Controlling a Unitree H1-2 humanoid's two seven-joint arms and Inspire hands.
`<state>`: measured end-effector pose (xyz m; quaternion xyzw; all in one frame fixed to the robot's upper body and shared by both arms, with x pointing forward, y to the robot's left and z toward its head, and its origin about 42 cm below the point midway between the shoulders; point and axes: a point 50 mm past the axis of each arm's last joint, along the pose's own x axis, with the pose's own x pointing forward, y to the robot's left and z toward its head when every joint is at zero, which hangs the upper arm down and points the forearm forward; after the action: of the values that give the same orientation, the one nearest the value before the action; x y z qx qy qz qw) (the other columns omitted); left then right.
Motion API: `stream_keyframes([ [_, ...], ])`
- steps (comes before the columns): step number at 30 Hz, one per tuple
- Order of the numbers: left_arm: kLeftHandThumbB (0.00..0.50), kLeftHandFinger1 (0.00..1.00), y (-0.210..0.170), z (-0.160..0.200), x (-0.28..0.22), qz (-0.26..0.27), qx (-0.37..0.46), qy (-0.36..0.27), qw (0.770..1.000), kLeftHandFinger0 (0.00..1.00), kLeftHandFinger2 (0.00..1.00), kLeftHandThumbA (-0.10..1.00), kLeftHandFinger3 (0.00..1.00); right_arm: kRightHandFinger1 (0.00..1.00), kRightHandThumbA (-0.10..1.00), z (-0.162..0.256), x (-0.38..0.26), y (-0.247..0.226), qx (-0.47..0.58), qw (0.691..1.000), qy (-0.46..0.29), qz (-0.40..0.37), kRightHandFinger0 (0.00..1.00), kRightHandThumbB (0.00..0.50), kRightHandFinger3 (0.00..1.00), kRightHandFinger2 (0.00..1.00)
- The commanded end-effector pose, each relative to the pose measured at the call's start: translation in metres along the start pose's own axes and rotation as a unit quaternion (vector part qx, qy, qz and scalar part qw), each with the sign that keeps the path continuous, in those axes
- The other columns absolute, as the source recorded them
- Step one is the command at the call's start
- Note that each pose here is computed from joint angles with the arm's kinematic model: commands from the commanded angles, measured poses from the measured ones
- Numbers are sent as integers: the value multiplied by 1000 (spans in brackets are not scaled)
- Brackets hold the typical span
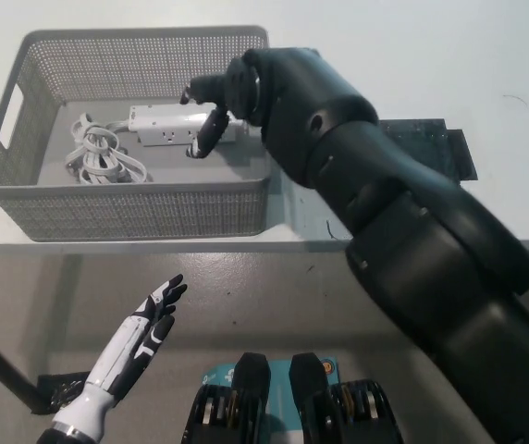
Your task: Use the right hand to pick up a power strip and put it into a container on the left side
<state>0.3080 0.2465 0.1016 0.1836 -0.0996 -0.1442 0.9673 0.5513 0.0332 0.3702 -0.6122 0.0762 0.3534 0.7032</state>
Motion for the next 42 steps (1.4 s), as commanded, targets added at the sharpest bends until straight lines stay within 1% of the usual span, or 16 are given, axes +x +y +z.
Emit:
stream_keyframes([
  [1, 182, 1000, 9, 21, 21, -26, 20, -42, 999, 1000, 1000, 1000, 1000, 1000, 599, 83, -148, -161, 90, 982, -162, 33, 1000, 484, 1000, 1000],
  [2, 182, 1000, 9, 21, 21, -26, 19, -41, 999, 1000, 1000, 1000, 1000, 1000, 637, 83, -152, -166, 105, 977, -182, 19, 1000, 490, 1000, 1000],
  [3, 175, 1000, 8, 20, 20, -27, 17, -40, 999, 1000, 1000, 1000, 1000, 1000, 832, 85, -162, -176, 155, 966, -209, 0, 1000, 489, 1000, 1000],
  [4, 172, 1000, 8, 20, 19, -28, 18, -39, 999, 1000, 1000, 1000, 1000, 1000, 906, 86, -167, -182, 180, 957, -227, -22, 1000, 497, 1000, 1000],
  [6, 158, 1000, 9, 20, 17, -31, 21, -41, 998, 1000, 1000, 1000, 1000, 1000, 1000, 90, -187, -203, 234, 918, -302, -109, 1000, 432, 1000, 1000],
  [7, 158, 1000, 9, 20, 17, -31, 20, -40, 998, 1000, 1000, 1000, 1000, 1000, 1000, 91, -191, -207, 241, 907, -321, -130, 1000, 414, 1000, 1000],
  [9, 152, 1000, 9, 19, 18, -32, 21, -38, 999, 1000, 1000, 1000, 1000, 1000, 1000, 96, -209, -223, 301, 842, -391, -219, 1000, 372, 1000, 1000],
  [10, 155, 1000, 9, 19, 18, -33, 20, -38, 999, 1000, 1000, 1000, 1000, 1000, 1000, 97, -218, -228, 297, 820, -418, -255, 1000, 316, 1000, 1000],
  [11, 162, 1000, 5, 19, 17, -35, 19, -36, 999, 1000, 1000, 1000, 1000, 1000, 1000, 95, -226, -233, 294, 799, -439, -286, 1000, 299, 1000, 1000],
  [14, 154, 1000, 5, 18, 17, -36, 17, -37, 999, 1000, 1000, 1000, 1000, 1000, 1000, 91, -245, -239, 264, 766, -471, -347, 1000, 274, 1000, 1000],
  [17, 148, 1000, 5, 17, 16, -38, 20, -36, 998, 1000, 1000, 1000, 1000, 1000, 1000, 78, -268, -232, 216, 734, -473, -436, 1000, 197, 1000, 1000],
  [20, 148, 1000, 4, 15, 13, -38, 22, -32, 999, 1000, 1000, 1000, 1000, 1000, 965, 58, -273, -216, 234, 701, -483, -470, 1000, 188, 1000, 1000],
  [28, 146, 1000, 0, 12, 11, -33, 17, -29, 999, 1000, 1000, 1000, 1000, 1000, 944, 7, -277, -185, 225, 703, -489, -464, 1000, 287, 1000, 1000],
  [33, 150, 1000, 0, 12, 10, -32, 16, -30, 999, 1000, 1000, 1000, 1000, 1000, 1000, -24, -282, -161, 174, 725, -461, -481, 1000, 299, 1000, 1000],
  [37, 144, 1000, 0, 10, 7, -29, 22, -26, 999, 1000, 1000, 1000, 1000, 1000, 1000, -44, -289, -146, 143, 739, -449, -481, 1000, 271, 1000, 1000],
  [42, 140, 1000, 0, 8, 4, -25, 17, -25, 999, 1000, 1000, 1000, 1000, 1000, 1000, -63, -297, -137, 107, 765, -414, -481, 1000, 303, 1000, 1000],
])
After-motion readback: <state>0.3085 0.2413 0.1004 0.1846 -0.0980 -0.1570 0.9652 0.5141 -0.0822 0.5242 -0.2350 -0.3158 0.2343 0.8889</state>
